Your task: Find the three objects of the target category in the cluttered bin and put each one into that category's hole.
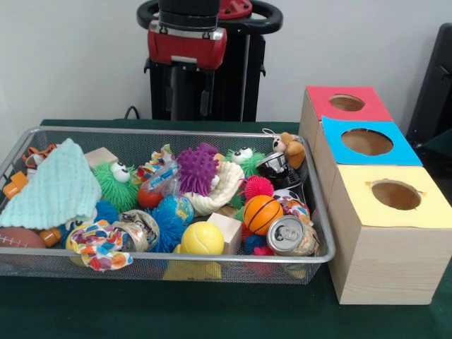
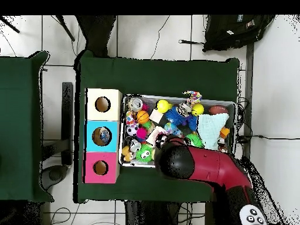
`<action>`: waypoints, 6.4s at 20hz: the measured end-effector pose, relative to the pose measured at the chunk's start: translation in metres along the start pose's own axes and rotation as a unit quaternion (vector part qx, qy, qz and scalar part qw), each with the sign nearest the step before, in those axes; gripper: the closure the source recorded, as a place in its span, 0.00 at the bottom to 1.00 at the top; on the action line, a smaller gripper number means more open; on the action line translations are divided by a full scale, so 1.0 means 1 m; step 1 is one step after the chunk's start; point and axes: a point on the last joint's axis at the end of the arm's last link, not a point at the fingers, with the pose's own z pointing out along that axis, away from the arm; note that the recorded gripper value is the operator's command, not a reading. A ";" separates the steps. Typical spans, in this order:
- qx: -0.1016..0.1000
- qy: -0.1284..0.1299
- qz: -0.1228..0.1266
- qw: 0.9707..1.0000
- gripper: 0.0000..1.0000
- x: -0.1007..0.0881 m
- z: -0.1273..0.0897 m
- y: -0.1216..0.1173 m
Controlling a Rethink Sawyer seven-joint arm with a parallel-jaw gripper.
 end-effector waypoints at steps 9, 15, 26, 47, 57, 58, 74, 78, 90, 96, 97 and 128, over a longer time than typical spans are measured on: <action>-0.009 0.022 0.009 1.000 0.00 0.004 0.033 -0.006; -0.015 0.035 0.012 0.999 0.00 0.005 0.052 -0.006; -0.014 0.028 0.014 0.999 0.00 -0.009 0.063 -0.009; -0.015 0.015 0.009 1.000 0.00 -0.038 0.088 -0.003; -0.004 0.024 0.004 1.000 0.00 -0.028 0.097 -0.013; -0.003 0.024 0.003 1.000 0.00 -0.028 0.098 -0.015; 0.019 0.028 -0.004 0.999 0.00 -0.018 0.098 -0.037; 0.018 0.034 -0.004 0.999 0.00 -0.012 0.106 -0.037; 0.014 0.013 -0.003 1.000 0.00 -0.002 0.132 -0.035; 0.018 0.008 -0.001 1.000 0.00 0.005 0.135 -0.040; 0.019 0.009 -0.001 1.000 0.00 0.007 0.135 -0.040; 0.011 0.033 0.013 0.999 0.00 0.049 0.100 -0.044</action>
